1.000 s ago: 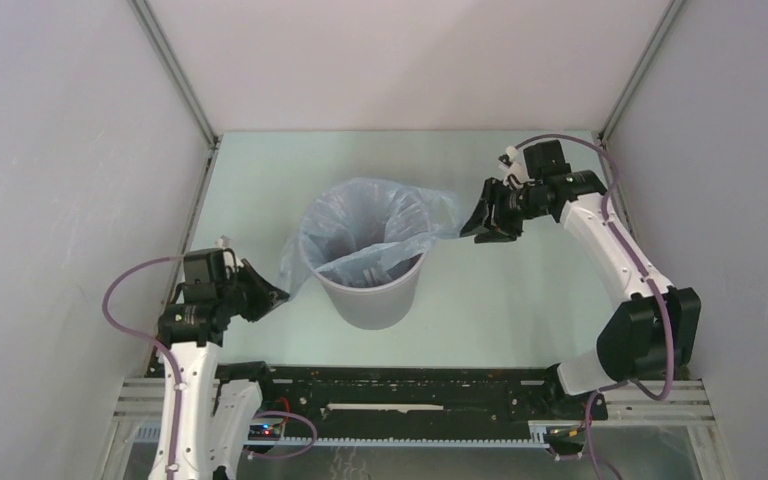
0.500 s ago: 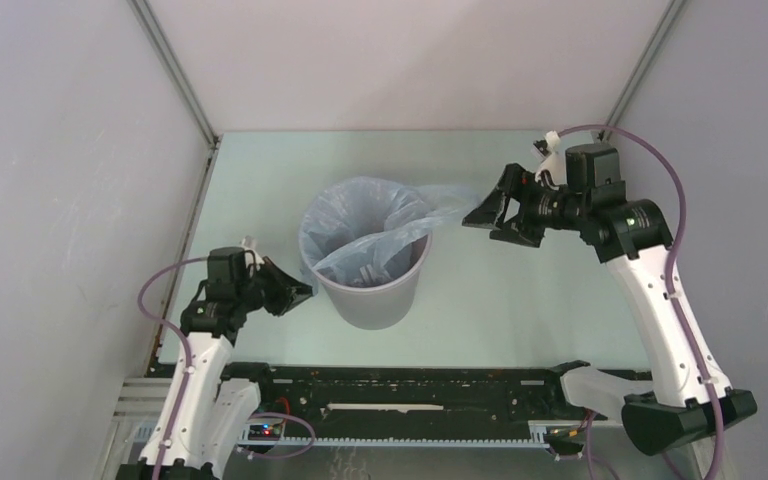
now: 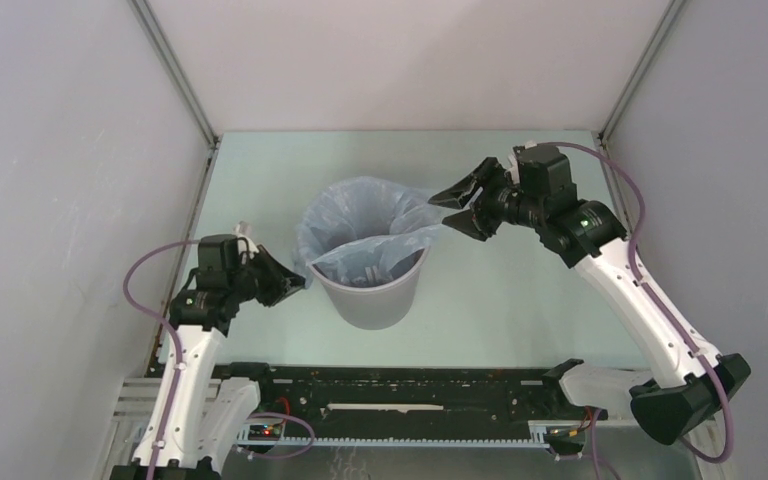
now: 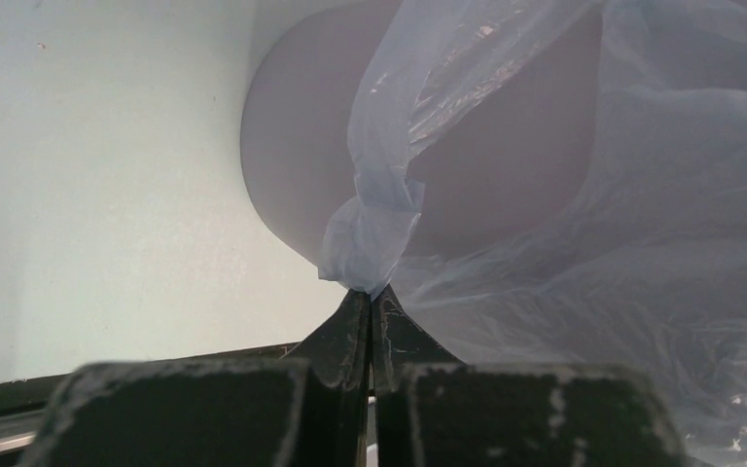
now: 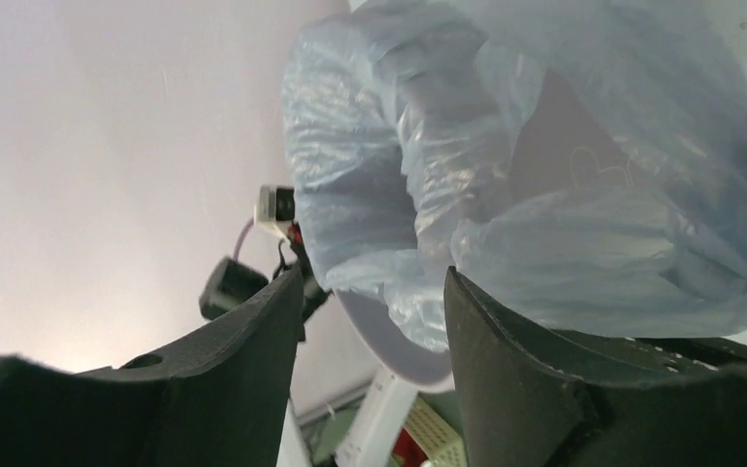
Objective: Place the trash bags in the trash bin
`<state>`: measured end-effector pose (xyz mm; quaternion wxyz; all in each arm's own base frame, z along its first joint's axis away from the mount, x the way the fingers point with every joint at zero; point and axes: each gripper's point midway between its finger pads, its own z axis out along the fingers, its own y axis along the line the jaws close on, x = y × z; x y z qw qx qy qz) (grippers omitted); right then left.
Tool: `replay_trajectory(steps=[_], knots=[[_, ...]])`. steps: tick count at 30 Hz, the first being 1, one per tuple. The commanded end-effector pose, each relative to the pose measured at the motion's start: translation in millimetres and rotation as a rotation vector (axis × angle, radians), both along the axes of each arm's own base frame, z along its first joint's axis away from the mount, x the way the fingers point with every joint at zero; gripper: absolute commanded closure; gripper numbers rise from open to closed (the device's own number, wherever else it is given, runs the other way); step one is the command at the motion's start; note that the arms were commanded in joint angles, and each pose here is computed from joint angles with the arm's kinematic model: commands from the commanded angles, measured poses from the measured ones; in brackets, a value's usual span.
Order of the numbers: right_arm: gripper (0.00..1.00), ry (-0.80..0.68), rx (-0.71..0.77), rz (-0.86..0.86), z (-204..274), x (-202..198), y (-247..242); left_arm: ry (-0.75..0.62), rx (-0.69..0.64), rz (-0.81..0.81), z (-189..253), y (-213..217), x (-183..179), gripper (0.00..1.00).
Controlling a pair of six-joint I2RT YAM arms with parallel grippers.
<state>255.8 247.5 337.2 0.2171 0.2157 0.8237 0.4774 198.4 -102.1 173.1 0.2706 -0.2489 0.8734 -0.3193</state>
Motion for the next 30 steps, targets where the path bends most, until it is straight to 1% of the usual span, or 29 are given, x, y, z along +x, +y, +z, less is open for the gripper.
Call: replay_trajectory(steps=[1, 3, 6, 9, 11, 14, 17, 21, 24, 26, 30], knots=[[0.36, 0.038, 0.036, -0.168, 3.9, 18.7, -6.7, -0.036, -0.016, -0.001, 5.6, -2.4, -0.7, 0.98], [0.35, 0.077, 0.001, -0.214, -5.9, 16.5, -15.6, -0.055, -0.011, 0.007, 10.4, -1.0, 0.7, 0.98], [0.33, 0.094, -0.027, -0.208, -12.7, 10.8, -17.2, -0.060, -0.008, 0.000, 13.8, -1.3, 2.0, 0.98], [0.29, 0.078, -0.047, -0.163, -16.2, 4.1, -12.6, -0.049, -0.009, -0.010, 12.5, -2.3, 2.6, 0.98], [0.24, 0.053, -0.072, -0.128, -20.3, 0.1, -11.0, -0.041, -0.017, -0.015, 11.8, -3.7, 3.4, 0.99], [0.20, 0.028, -0.095, -0.083, -23.3, -8.1, -10.2, -0.038, -0.028, -0.018, 12.1, -5.4, 4.5, 1.00], [0.18, 0.017, -0.093, -0.086, -22.7, -14.2, -13.6, -0.038, -0.029, -0.010, 10.7, -4.8, 5.1, 1.00], [0.17, -0.007, -0.092, -0.108, -15.5, -21.0, -22.4, -0.033, -0.052, -0.011, 9.4, -7.8, 6.3, 1.00], [0.17, -0.020, -0.092, -0.075, -11.8, -32.2, -25.8, -0.039, -0.060, -0.013, 10.5, -8.9, 7.6, 1.00], [0.17, 0.000, -0.103, -0.057, -17.5, -37.4, -26.5, -0.040, -0.060, -0.010, 11.0, -8.7, 7.9, 1.00], [0.20, 0.026, -0.022, -0.046, -21.6, -32.9, -11.7, -0.047, -0.074, -0.002, 11.0, -9.7, 9.2, 1.00]])
